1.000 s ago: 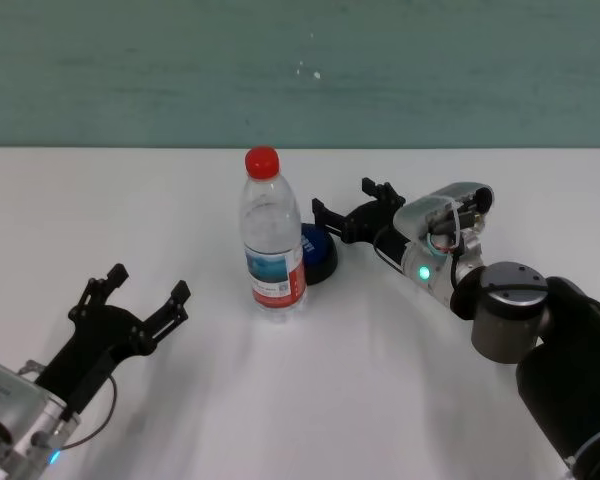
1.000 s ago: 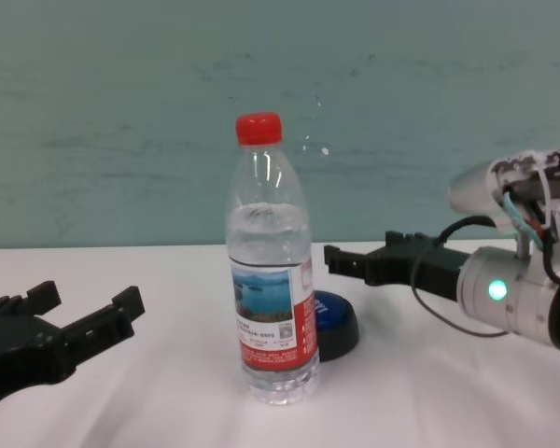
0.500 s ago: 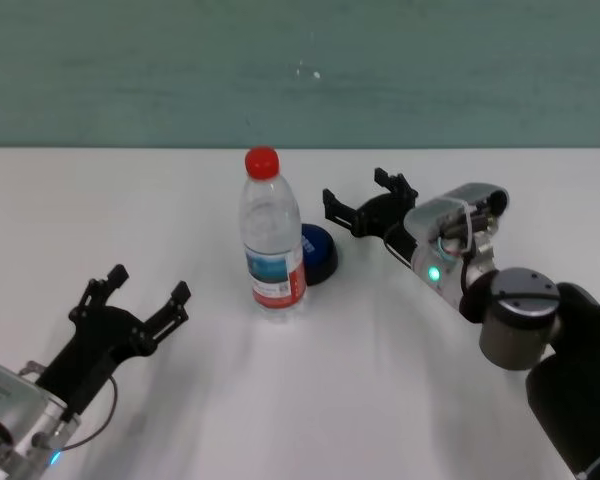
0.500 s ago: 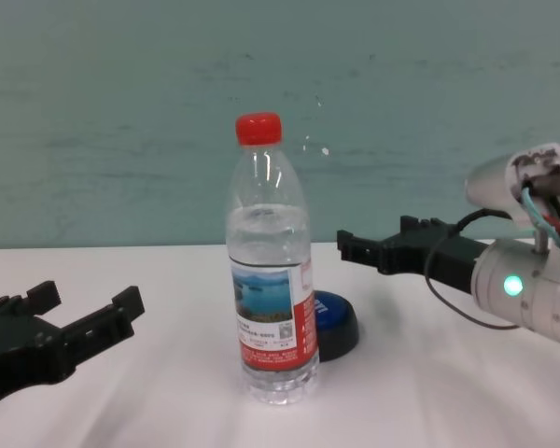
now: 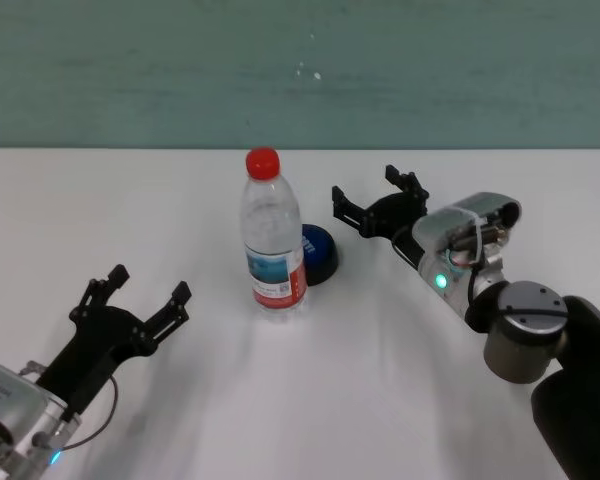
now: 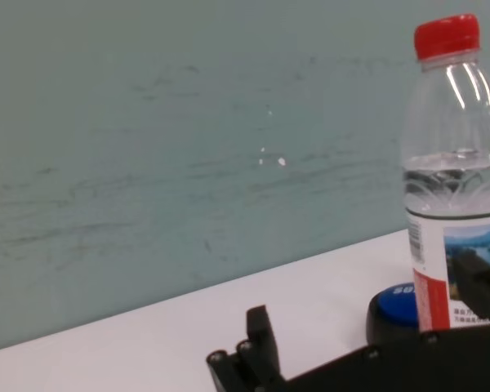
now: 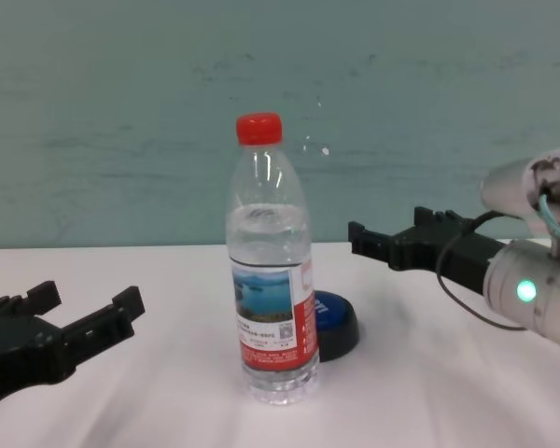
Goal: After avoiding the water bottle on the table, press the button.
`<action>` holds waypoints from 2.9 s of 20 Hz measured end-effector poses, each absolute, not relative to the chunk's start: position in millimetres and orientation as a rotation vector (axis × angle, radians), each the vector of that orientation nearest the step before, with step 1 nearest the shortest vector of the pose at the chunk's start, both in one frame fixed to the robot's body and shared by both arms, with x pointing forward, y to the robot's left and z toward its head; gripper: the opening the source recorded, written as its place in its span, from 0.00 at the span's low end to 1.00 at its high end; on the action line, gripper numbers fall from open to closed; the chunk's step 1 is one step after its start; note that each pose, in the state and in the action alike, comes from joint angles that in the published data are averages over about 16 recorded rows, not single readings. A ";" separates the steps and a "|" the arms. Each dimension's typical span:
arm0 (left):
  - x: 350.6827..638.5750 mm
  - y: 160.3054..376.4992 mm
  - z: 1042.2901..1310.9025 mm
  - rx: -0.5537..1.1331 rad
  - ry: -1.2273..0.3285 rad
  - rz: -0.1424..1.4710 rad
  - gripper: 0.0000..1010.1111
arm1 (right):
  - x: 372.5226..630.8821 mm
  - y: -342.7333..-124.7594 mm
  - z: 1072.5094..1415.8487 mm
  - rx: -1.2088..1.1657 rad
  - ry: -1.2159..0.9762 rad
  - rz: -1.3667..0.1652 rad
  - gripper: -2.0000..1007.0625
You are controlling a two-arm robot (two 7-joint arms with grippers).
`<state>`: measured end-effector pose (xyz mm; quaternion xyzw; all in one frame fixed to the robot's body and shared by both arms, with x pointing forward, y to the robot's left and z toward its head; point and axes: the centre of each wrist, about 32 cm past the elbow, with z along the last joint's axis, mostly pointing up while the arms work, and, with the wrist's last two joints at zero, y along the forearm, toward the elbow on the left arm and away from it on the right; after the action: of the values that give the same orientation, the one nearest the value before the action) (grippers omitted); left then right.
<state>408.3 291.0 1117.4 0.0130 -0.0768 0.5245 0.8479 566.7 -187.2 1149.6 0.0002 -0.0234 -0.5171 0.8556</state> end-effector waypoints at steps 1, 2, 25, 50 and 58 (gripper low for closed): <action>408.3 291.1 1117.4 0.027 -0.162 1.106 1.00 | 565.2 -187.1 1149.1 0.005 -0.053 -1.090 1.00; 408.3 291.0 1117.4 0.027 -0.162 1.106 1.00 | 563.7 -187.0 1148.5 0.009 -0.057 -1.093 1.00; 408.3 291.0 1117.4 0.027 -0.162 1.106 1.00 | 513.0 -179.3 1138.0 0.030 -0.095 -1.153 1.00; 408.3 291.0 1117.4 0.027 -0.162 1.106 1.00 | 460.4 -166.9 1133.9 0.017 -0.112 -1.169 1.00; 408.3 291.0 1117.4 0.027 -0.162 1.106 1.00 | 453.7 -161.0 1131.4 0.018 -0.107 -1.162 1.00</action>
<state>408.3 291.0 1117.4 0.0130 -0.0768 0.5245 0.8479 453.7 -161.0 1131.4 0.0085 -0.0504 -0.5487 0.8345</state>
